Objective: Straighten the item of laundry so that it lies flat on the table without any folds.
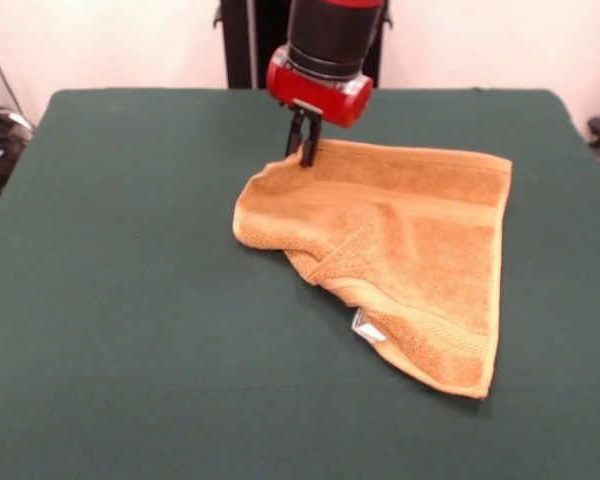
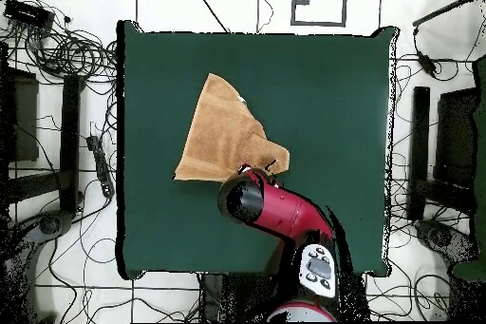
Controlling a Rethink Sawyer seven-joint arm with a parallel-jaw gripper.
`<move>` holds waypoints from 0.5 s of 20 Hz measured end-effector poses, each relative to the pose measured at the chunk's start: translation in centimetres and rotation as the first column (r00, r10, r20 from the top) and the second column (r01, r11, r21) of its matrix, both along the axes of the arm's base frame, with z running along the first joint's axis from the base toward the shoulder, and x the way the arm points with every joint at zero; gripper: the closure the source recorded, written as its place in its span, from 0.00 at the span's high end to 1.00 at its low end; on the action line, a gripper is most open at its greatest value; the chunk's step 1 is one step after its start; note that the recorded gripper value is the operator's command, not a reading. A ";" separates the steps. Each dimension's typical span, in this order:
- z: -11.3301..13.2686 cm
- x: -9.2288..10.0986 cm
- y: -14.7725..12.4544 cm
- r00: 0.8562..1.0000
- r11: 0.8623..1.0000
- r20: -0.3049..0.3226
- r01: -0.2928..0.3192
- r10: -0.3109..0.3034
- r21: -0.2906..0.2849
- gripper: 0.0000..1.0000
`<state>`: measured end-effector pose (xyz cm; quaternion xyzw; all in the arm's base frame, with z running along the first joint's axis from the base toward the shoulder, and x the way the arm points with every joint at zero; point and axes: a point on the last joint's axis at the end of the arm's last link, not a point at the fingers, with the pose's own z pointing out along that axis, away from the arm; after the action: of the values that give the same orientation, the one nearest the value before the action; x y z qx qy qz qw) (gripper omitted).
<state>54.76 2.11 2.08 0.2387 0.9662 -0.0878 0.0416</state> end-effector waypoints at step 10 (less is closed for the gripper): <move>0.2 -0.6 -0.8 1.000 1.000 -0.008 0.009 -0.009 -0.018 0.00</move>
<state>54.16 1.30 2.27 0.2423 0.9645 -0.0974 0.0395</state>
